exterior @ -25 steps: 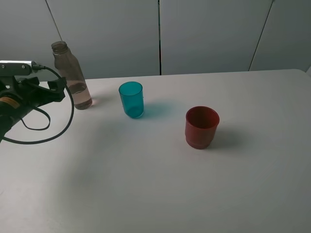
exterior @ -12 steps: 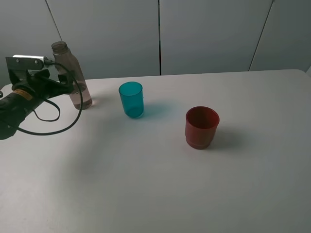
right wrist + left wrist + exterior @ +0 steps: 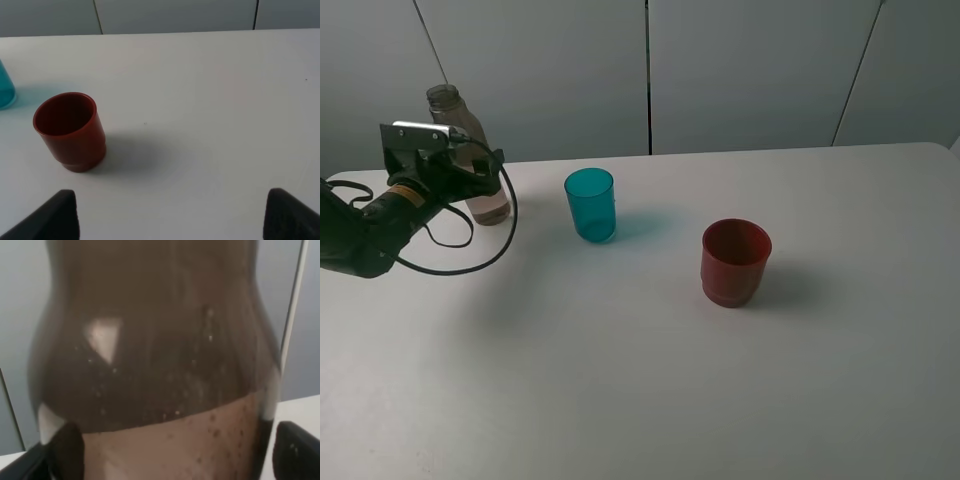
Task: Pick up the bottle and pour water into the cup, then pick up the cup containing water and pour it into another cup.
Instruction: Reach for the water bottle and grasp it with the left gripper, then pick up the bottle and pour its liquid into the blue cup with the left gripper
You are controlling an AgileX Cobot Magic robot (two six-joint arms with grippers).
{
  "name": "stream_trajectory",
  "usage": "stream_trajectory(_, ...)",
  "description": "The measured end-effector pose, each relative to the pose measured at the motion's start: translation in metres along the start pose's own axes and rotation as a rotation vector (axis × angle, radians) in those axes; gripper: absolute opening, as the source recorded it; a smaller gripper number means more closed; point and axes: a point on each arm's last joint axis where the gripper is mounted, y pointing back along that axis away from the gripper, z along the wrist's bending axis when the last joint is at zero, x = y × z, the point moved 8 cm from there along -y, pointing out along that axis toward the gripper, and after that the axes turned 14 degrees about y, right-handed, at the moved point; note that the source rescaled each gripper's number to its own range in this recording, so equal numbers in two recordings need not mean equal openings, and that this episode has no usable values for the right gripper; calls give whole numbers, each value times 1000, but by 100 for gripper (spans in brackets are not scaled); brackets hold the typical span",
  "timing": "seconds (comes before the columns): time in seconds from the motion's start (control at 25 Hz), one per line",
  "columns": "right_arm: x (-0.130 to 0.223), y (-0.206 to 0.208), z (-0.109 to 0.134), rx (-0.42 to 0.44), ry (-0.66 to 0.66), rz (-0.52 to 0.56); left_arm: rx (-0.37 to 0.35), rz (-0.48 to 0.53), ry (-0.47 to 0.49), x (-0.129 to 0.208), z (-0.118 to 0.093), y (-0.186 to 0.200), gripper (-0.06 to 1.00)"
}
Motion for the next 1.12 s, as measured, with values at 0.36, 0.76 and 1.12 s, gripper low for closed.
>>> stream_trajectory(0.36,0,0,0,0,0,0,8,-7,-3,7,3,-13,100)
stream_trajectory(0.76,0,0,0,0,0,0,11,-22,0,4,3,-17,6)
stream_trajectory(1.12,0,0,0,0,0,0,23,-18,-5,4,1,-17,6)
